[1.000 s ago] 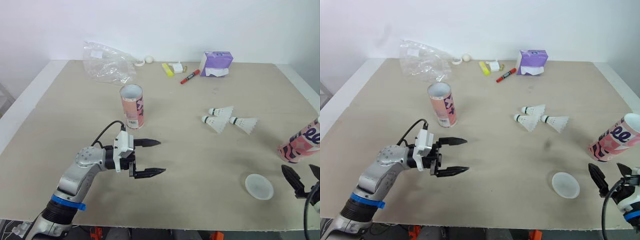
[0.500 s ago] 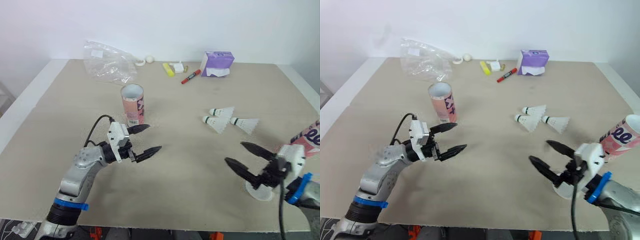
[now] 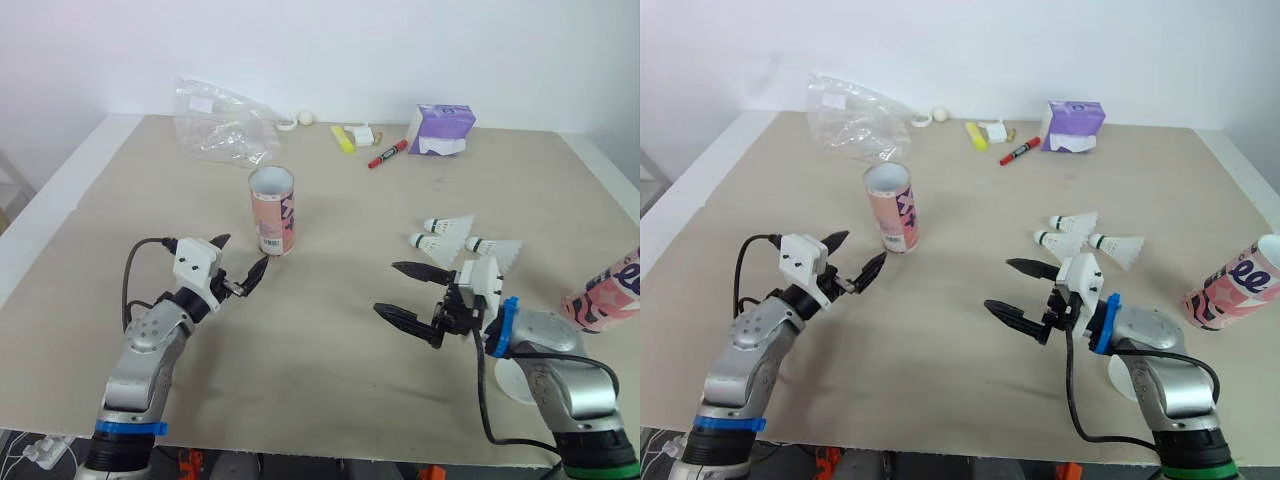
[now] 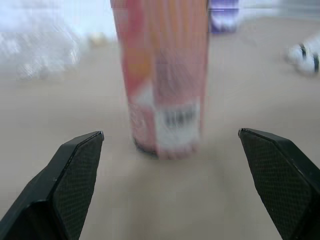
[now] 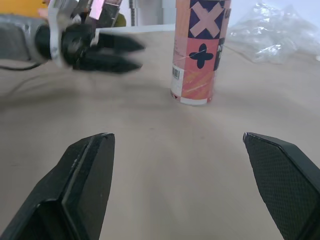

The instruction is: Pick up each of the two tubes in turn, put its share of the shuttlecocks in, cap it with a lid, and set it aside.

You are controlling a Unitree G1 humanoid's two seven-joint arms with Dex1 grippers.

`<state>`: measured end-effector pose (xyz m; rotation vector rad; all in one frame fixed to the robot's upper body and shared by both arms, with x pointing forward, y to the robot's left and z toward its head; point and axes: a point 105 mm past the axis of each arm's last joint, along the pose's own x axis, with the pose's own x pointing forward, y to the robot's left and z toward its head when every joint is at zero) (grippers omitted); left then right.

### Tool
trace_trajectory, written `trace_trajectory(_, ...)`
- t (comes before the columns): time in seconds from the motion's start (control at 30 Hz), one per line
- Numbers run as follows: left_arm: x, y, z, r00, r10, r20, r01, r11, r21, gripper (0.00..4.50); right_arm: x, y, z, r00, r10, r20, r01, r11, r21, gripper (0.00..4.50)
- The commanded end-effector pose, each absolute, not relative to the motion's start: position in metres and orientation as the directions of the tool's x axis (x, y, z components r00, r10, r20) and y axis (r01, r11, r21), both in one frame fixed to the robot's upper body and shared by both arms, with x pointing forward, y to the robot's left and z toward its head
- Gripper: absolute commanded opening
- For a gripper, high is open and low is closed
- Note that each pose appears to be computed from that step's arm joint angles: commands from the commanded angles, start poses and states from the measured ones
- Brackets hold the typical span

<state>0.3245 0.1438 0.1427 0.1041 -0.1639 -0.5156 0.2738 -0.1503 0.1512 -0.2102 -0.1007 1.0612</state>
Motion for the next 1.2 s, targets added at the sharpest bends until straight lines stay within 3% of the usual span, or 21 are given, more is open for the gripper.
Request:
trace_trajectory(0.03,0.332,0.14,0.139,0.831,-0.546,0.106,0.532,0.835,0.139,4.5,0.278,-0.143,0.161,0.449,0.893,0.021,-0.863,0.44,-0.246,4.43)
trace_trajectory(1.2,0.41,0.119,0.133,0.736,-0.677,-0.025,0.667,0.718,0.196,4.5,0.283,-0.142,0.161,0.49,0.872,0.007,-0.84,0.474,-0.265,4.43)
